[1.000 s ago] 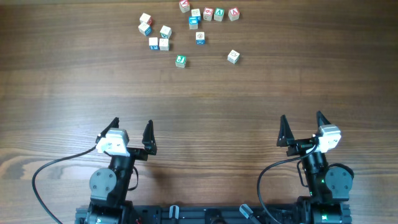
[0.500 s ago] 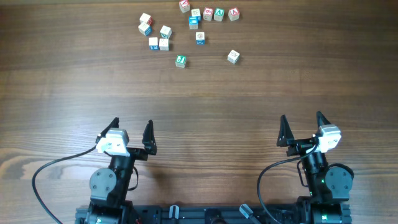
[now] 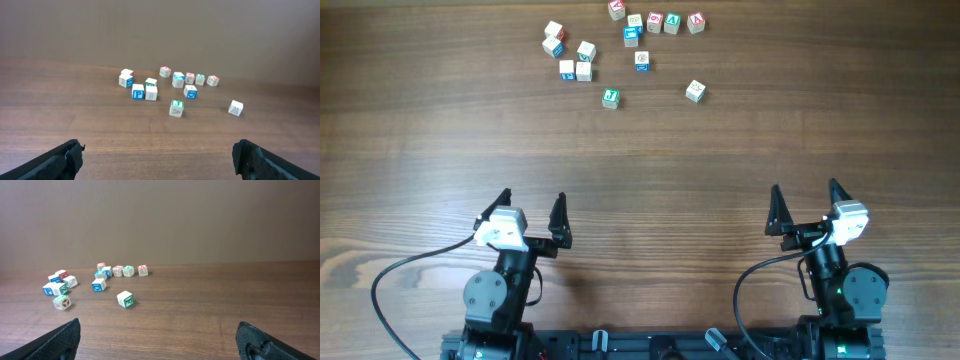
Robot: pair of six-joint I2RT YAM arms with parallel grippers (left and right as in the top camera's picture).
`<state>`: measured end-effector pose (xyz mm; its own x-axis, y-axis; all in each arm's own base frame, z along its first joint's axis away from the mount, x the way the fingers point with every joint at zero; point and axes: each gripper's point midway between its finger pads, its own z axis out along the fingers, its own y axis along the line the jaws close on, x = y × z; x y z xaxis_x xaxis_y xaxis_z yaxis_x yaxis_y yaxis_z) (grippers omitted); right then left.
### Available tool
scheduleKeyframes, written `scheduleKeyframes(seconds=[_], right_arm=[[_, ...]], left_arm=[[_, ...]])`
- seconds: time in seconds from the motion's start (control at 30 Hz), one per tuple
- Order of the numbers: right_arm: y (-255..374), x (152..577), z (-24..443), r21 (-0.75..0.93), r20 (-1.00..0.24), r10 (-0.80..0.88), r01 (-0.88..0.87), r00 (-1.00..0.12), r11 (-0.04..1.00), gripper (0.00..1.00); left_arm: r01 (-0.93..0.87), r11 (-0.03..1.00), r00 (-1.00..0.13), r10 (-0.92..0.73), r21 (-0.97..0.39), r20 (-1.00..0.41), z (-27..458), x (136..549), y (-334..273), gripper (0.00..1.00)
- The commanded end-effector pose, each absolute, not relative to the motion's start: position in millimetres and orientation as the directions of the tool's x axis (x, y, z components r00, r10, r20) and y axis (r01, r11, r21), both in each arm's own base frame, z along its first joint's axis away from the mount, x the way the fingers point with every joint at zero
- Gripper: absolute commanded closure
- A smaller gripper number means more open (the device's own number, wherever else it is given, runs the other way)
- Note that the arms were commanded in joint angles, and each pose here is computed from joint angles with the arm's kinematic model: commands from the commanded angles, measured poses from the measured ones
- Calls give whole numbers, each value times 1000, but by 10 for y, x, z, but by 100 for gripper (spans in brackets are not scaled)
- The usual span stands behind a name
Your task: Form a horizontal line
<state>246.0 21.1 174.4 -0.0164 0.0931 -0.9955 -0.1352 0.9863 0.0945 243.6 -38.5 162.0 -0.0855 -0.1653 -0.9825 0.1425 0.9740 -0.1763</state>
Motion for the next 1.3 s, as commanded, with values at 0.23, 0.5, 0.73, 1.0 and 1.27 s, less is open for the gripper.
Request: scheduleKeyframes(seconds=[0.23, 0.5, 0.73, 1.0, 1.27], right_arm=[[165, 2459, 1770, 110, -994, 110, -113, -4, 988, 0], [166, 2461, 1763, 111, -994, 110, -113, -7, 987, 0], [165, 2461, 1760, 110, -994, 110, -112, -8, 988, 0], [165, 2461, 1760, 111, -994, 110, -112, -8, 988, 0], [165, 2461, 1761, 110, -994, 110, -112, -8, 988, 0]], left_arm=[[217, 963, -57, -150, -159, -987, 1807, 2386, -502, 0], [250, 954, -8, -169, -166, -986, 2459, 2285, -529, 0], [300, 938, -81, -156, -173, -984, 2872, 2437, -667, 0], [258, 949, -312, -98, -183, -945, 3396, 2847, -731, 0], [243, 955, -421, -57, -173, -905, 3781, 3397, -820, 0]])
